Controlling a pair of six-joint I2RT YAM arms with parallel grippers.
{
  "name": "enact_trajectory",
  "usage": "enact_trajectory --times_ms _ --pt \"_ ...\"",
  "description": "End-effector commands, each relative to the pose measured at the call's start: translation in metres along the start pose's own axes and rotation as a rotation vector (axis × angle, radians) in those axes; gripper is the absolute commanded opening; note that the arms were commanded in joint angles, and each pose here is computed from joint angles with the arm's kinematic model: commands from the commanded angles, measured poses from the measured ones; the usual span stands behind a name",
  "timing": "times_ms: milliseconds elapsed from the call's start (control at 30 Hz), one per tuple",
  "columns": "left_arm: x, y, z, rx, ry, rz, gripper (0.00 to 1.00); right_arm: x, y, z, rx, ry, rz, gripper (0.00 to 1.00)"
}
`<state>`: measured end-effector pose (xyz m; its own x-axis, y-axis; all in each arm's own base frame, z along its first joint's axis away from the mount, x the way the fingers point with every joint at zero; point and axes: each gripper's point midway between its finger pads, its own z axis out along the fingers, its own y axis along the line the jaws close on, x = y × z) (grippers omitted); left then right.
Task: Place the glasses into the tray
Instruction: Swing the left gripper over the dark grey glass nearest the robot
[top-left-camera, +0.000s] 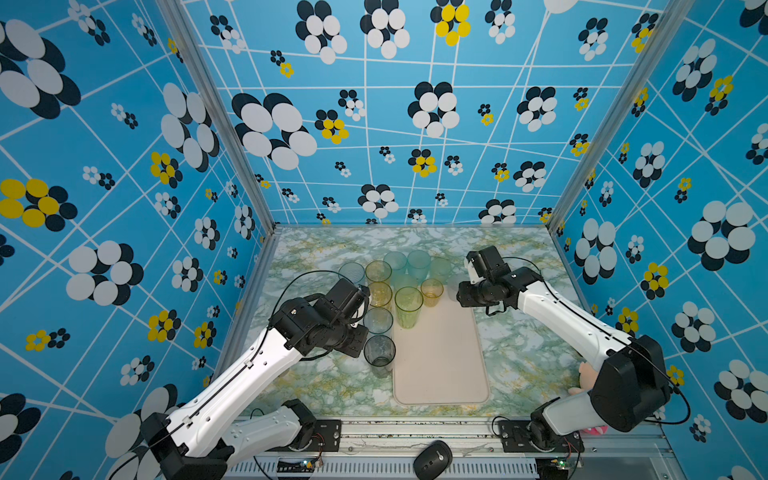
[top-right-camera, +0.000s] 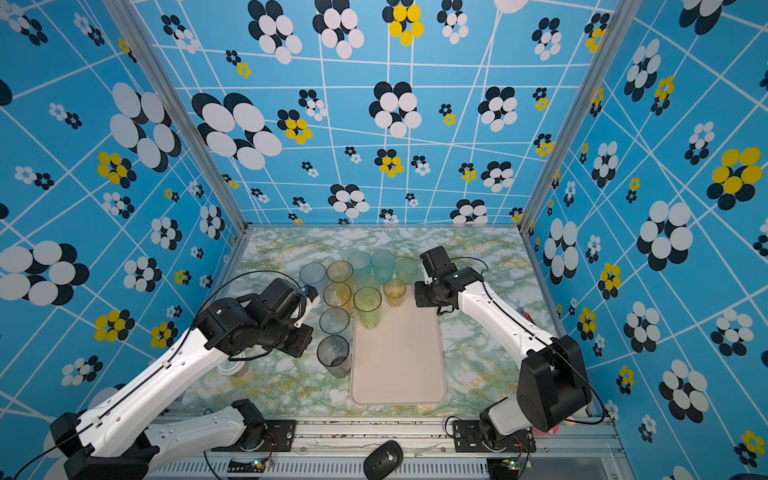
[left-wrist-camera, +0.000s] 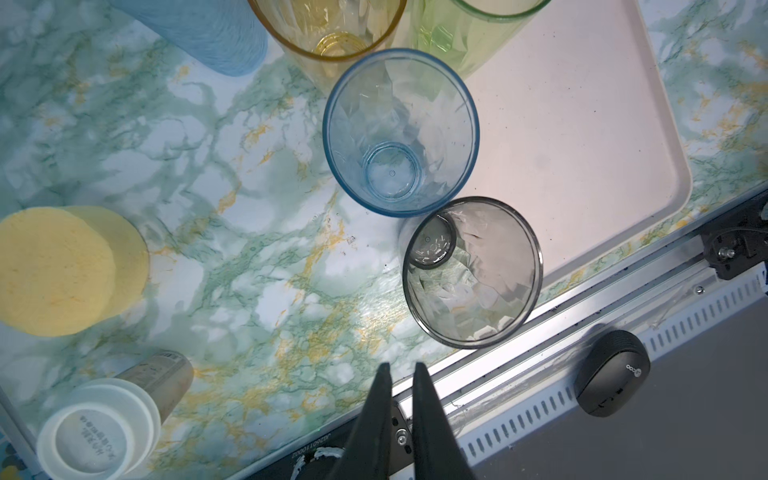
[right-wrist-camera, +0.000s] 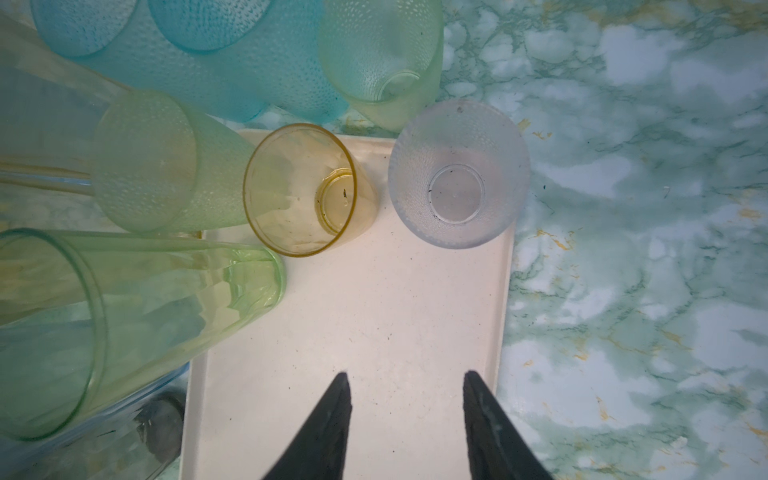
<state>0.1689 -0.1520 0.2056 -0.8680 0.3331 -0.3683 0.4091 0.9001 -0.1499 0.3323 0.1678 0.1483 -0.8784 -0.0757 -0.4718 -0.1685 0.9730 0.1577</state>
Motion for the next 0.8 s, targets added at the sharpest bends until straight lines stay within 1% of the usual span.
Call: enact_trajectory --times_ms 0,167,367,567,600,700,767 --pt "0.016 -0.005 0.006 0.036 0.039 -0.059 0.14 -0.006 0.007 -0.003 -0.019 -0.014 0.012 0.46" --pt "0.022 -0.008 0.018 0.047 0.053 -0.071 0.14 -0.007 0.006 -0.006 -0.020 -0.024 0.014 0.46" --pt "0.020 -0.006 0.024 0.036 0.034 -0.089 0.17 -0.006 0.006 -0.007 -0.019 -0.023 0.012 0.46" --pt "0.019 -0.005 0.032 0.024 0.040 -0.091 0.17 -0.006 0.006 -0.007 -0.019 -0.024 0.012 0.46" --pt "0.019 -0.004 0.033 0.016 0.041 -0.090 0.18 -0.006 0.006 -0.007 -0.017 -0.024 0.013 0.46" --pt "0.018 -0.002 0.036 0.005 0.039 -0.093 0.24 -0.006 0.006 -0.008 -0.016 -0.024 0.009 0.46" --pt "0.018 -0.003 0.039 0.007 0.038 -0.093 0.25 -0.007 0.006 -0.009 -0.015 -0.029 0.009 0.46"
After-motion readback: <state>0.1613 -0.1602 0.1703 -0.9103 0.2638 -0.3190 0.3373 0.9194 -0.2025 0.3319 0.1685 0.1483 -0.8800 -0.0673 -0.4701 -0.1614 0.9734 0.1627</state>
